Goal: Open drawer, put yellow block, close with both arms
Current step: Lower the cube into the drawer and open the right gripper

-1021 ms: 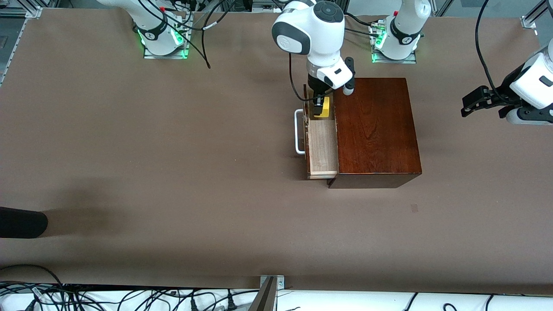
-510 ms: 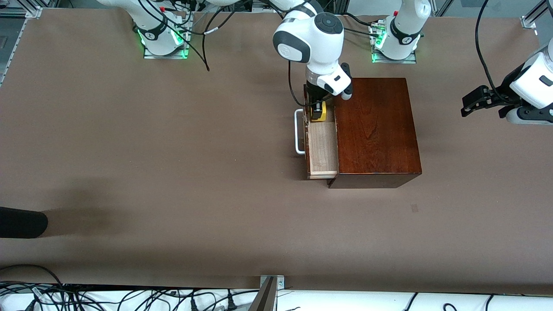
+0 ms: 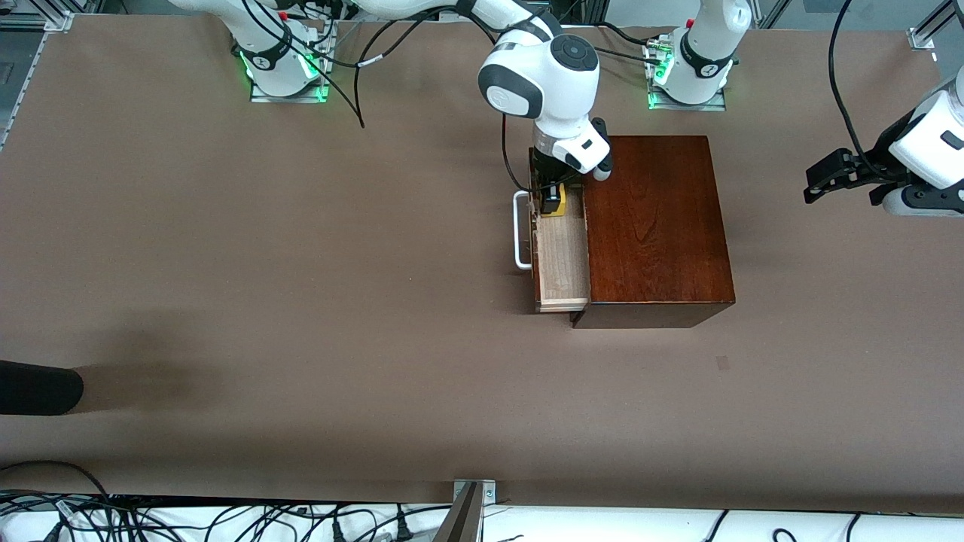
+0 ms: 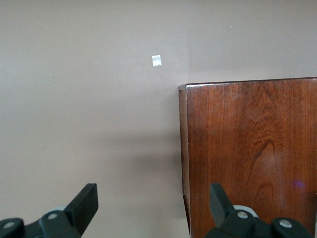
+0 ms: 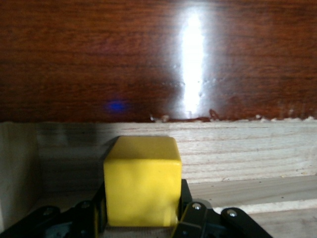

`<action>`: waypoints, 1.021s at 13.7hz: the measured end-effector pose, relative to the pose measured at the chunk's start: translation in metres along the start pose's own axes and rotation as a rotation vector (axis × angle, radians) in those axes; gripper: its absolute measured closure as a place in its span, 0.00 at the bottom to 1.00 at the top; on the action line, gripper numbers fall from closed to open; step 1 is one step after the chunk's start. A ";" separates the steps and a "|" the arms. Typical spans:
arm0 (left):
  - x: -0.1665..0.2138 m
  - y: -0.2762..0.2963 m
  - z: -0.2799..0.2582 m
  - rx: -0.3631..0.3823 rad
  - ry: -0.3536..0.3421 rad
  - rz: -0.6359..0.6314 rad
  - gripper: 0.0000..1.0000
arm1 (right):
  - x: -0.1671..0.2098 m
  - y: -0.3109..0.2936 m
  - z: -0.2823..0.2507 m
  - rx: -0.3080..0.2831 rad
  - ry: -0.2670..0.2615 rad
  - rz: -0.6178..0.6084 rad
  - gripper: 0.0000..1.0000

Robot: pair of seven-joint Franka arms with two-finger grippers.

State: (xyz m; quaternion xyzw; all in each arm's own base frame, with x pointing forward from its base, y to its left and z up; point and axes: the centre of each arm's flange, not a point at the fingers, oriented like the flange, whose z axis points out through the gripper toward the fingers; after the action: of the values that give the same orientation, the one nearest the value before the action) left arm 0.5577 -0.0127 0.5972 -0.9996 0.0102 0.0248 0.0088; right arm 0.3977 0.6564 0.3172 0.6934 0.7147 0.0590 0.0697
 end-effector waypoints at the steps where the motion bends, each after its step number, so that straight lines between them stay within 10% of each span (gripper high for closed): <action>1: 0.000 0.000 0.000 0.000 0.000 0.000 0.00 | 0.000 0.000 0.000 -0.003 -0.002 -0.002 0.45; 4: 0.000 0.000 0.000 0.000 0.000 0.000 0.00 | 0.000 0.000 0.001 -0.004 -0.003 0.000 0.40; 8: 0.000 0.000 0.000 0.000 0.000 0.000 0.00 | -0.002 0.006 0.000 -0.013 0.003 0.014 0.03; 14: 0.000 0.000 0.000 0.000 0.001 0.000 0.00 | -0.027 0.063 -0.090 -0.038 0.091 0.141 0.00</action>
State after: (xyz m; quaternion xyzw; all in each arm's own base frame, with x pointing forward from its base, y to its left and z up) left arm 0.5575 -0.0128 0.5976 -0.9996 0.0103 0.0245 0.0088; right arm 0.4444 0.6326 0.4178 0.7371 0.6654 0.1088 0.0458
